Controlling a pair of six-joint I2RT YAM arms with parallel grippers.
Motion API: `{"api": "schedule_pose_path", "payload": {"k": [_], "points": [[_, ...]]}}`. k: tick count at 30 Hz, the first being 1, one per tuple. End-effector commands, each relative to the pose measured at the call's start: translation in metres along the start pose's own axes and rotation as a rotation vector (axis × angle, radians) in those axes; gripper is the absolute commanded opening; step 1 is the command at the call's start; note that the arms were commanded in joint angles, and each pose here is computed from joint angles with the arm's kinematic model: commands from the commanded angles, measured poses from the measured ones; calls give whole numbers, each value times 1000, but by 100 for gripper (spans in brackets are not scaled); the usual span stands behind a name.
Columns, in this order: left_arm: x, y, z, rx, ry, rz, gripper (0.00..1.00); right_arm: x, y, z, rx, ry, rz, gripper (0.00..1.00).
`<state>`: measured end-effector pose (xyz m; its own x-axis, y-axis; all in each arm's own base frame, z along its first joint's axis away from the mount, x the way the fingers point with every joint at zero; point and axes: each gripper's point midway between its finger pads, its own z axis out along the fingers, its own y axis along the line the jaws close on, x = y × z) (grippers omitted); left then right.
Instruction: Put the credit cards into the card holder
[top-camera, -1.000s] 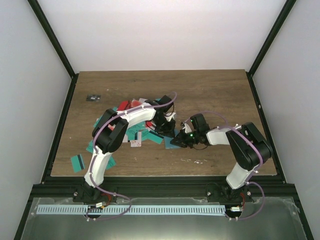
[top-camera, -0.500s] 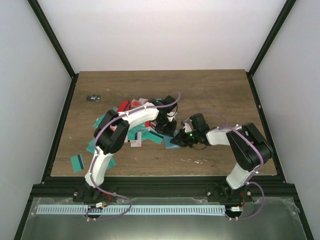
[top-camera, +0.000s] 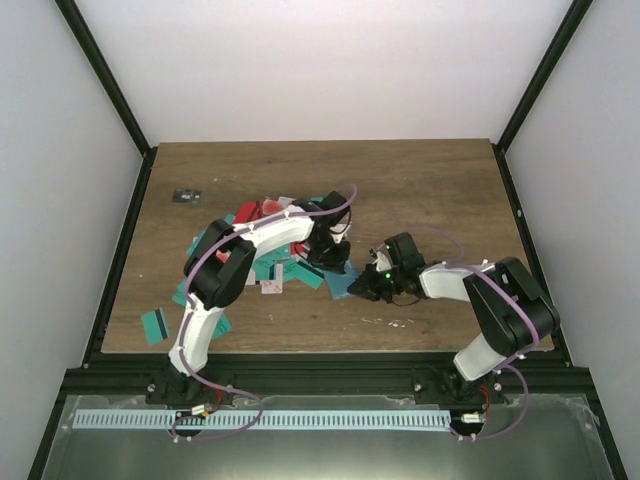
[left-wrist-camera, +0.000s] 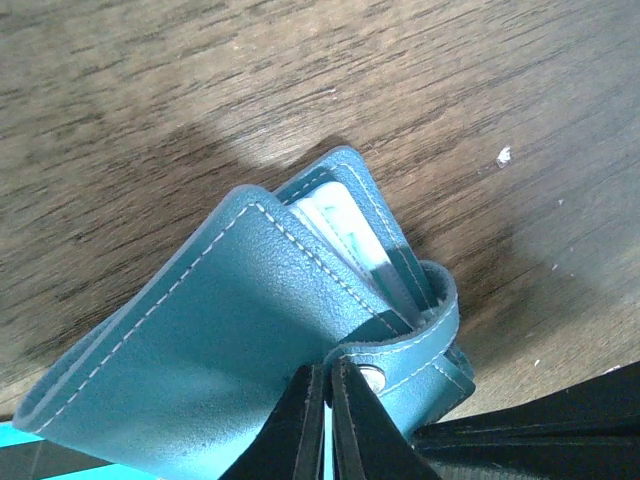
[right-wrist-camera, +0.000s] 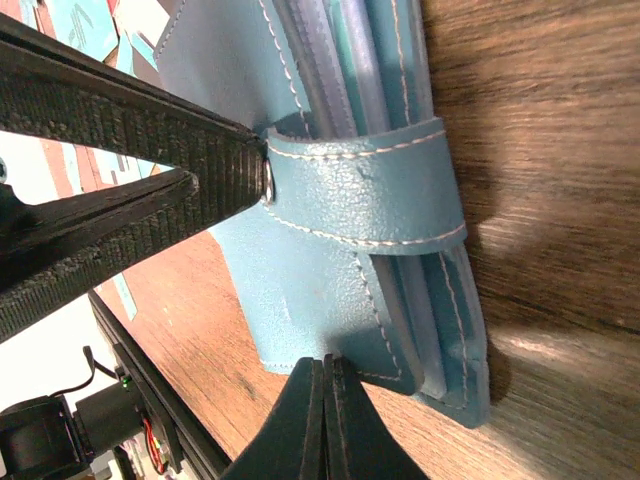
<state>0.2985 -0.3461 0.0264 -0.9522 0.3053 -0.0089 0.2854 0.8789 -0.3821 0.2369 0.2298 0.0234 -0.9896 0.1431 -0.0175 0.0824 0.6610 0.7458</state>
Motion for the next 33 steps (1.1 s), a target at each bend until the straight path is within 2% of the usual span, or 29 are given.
{"api": "schedule_pose_path", "payload": {"k": [1,8,22,25,29,33], "points": [[40,102,24,-334,162,-120,7,55,-95,-5,351,119,234,1],[33,86,12,-273,133,-109,16,46,-80,-9,327,102,209,1],[22,57,-16,-177,82,-99,20,19,-24,-36,235,12,101,1],[20,52,-19,-155,69,-97,17,17,-17,-41,226,0,87,1],[17,48,-21,-140,56,-90,5,16,-11,-47,220,-13,76,1],[12,34,-34,-94,25,-78,8,16,-6,-51,207,-21,63,1]]}}
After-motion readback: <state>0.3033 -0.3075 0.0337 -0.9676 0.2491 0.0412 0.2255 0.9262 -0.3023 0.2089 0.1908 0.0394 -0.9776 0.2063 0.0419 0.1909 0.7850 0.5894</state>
